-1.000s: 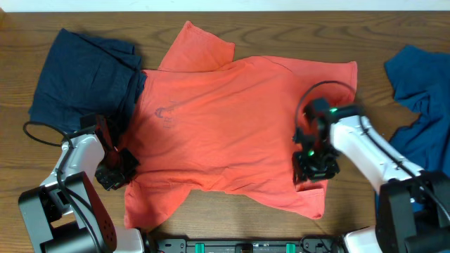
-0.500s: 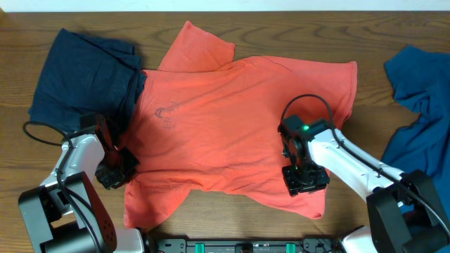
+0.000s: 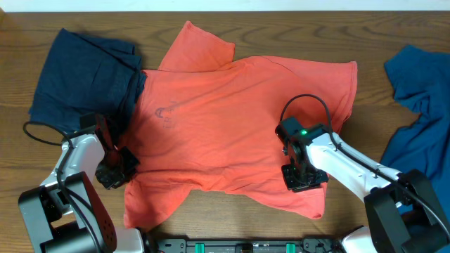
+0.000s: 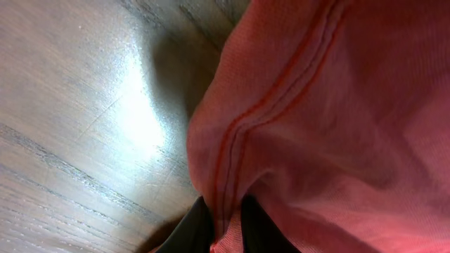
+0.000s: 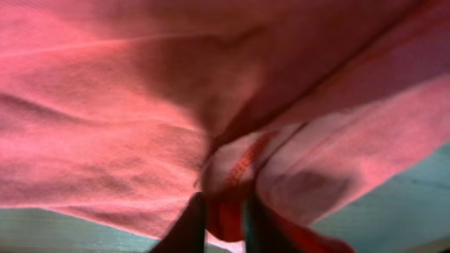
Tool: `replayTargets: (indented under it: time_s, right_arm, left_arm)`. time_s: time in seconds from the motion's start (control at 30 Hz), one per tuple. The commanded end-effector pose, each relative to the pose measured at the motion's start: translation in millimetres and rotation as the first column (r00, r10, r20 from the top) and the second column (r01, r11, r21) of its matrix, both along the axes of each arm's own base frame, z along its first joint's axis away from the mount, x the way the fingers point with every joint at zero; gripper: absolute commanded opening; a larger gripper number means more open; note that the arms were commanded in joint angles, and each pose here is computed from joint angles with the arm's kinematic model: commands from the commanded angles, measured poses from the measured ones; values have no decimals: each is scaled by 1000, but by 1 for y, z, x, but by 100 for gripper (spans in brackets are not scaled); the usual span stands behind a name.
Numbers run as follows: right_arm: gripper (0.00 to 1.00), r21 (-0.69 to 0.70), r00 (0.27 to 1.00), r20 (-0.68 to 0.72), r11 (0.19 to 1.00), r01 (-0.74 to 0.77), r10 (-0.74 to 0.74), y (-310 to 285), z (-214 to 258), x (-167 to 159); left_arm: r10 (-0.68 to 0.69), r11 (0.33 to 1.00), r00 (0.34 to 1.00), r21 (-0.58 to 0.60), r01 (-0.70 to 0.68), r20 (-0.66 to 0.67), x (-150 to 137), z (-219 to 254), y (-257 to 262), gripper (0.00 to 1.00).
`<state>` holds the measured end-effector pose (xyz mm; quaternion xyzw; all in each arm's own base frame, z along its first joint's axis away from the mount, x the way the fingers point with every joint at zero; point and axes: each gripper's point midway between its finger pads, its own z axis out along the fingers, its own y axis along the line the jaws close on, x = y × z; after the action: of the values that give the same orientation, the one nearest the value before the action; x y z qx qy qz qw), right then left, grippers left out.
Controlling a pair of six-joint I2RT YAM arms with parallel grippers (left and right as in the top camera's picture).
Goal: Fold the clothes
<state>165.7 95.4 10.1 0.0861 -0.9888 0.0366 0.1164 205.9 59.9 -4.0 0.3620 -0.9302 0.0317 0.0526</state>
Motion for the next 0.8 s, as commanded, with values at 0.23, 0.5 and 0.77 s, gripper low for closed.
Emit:
replayTargets:
  time_s: [0.23, 0.5, 0.77]
  right_arm:
    - [1, -84, 977, -6, 973, 213, -215, -16, 6, -8]
    - [1, -124, 906, 64, 897, 424, -420, -54, 18, 3]
    - [47, 300, 995, 57, 952, 64, -85, 18, 23, 22]
  left_arm:
    - [-13, 1000, 1000, 1, 13, 14, 6, 2, 2, 17]
    - [-13, 1000, 1000, 1, 13, 14, 6, 2, 2, 17]
    - [-13, 1000, 1000, 4, 13, 21, 7, 2, 3, 17]
